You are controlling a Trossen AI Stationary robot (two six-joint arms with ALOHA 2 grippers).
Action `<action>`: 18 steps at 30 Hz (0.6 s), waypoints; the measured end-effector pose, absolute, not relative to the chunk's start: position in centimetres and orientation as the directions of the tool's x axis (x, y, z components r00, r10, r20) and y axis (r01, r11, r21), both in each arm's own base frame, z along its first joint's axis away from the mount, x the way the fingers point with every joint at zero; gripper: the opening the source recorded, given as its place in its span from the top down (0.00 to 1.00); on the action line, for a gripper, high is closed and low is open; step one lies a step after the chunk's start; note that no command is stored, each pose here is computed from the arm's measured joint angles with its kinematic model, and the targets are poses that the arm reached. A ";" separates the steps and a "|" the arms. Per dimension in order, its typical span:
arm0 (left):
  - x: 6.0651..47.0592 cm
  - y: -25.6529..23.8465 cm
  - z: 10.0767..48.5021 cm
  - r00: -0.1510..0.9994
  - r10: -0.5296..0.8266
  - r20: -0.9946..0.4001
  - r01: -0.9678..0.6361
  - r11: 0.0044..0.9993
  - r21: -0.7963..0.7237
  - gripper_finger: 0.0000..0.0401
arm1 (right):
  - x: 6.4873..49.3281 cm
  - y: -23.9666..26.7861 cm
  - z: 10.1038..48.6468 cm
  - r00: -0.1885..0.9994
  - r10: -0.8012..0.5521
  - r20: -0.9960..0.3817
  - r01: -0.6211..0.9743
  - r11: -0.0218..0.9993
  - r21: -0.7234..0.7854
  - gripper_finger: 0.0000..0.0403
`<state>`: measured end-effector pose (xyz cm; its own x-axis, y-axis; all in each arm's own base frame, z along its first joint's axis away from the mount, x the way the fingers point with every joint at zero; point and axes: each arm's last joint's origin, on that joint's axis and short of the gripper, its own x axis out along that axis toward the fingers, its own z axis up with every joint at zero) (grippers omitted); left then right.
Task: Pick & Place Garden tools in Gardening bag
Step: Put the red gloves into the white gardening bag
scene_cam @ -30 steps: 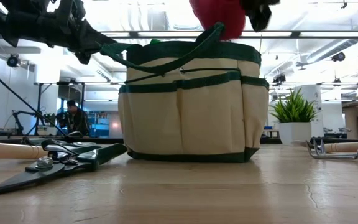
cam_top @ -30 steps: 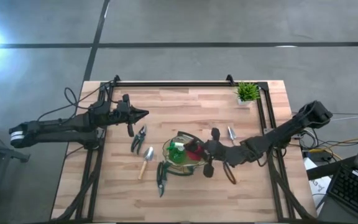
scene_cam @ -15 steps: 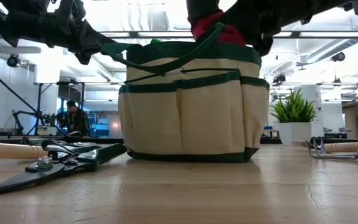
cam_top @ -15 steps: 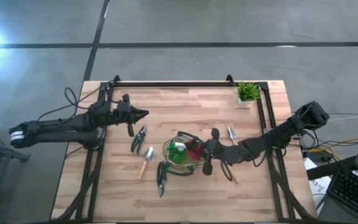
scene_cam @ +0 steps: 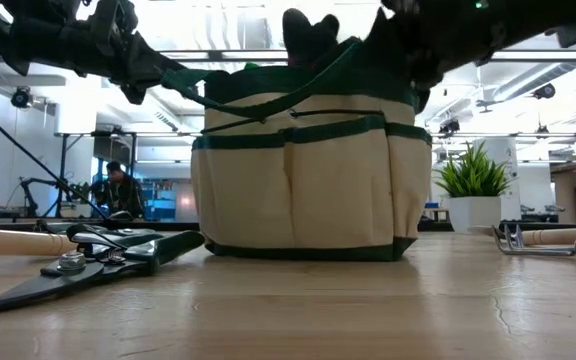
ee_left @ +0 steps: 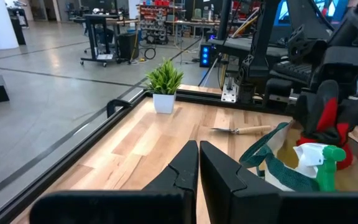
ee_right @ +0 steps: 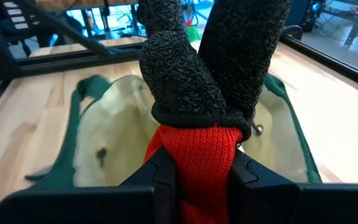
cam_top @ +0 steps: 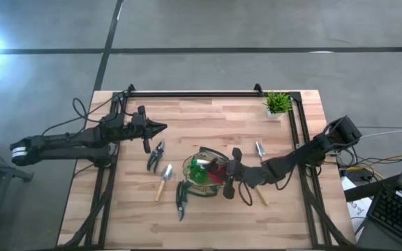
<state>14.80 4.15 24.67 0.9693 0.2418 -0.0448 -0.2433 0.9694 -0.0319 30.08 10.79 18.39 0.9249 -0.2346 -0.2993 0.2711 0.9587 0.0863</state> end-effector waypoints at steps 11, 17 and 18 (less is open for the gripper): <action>14.8 4.2 24.7 0.969 0.242 -0.046 -0.244 0.969 -0.032 0.95 | 30.2 10.5 18.0 0.912 -0.248 -0.327 0.289 0.954 0.082 0.82; 14.8 4.1 24.7 0.969 0.242 -0.047 -0.243 0.969 -0.032 0.95 | 30.2 10.4 18.2 0.913 -0.244 -0.327 0.298 0.946 0.127 0.62; 14.8 4.1 24.7 0.969 0.242 -0.047 -0.244 0.969 -0.032 0.95 | 30.2 10.4 18.3 0.912 -0.245 -0.329 0.304 0.942 0.140 0.59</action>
<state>14.80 4.15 24.65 0.9691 0.2420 -0.0467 -0.2436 0.9693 -0.0319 30.15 10.40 18.29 0.9118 -0.2449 -0.3295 0.3038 0.9423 0.1403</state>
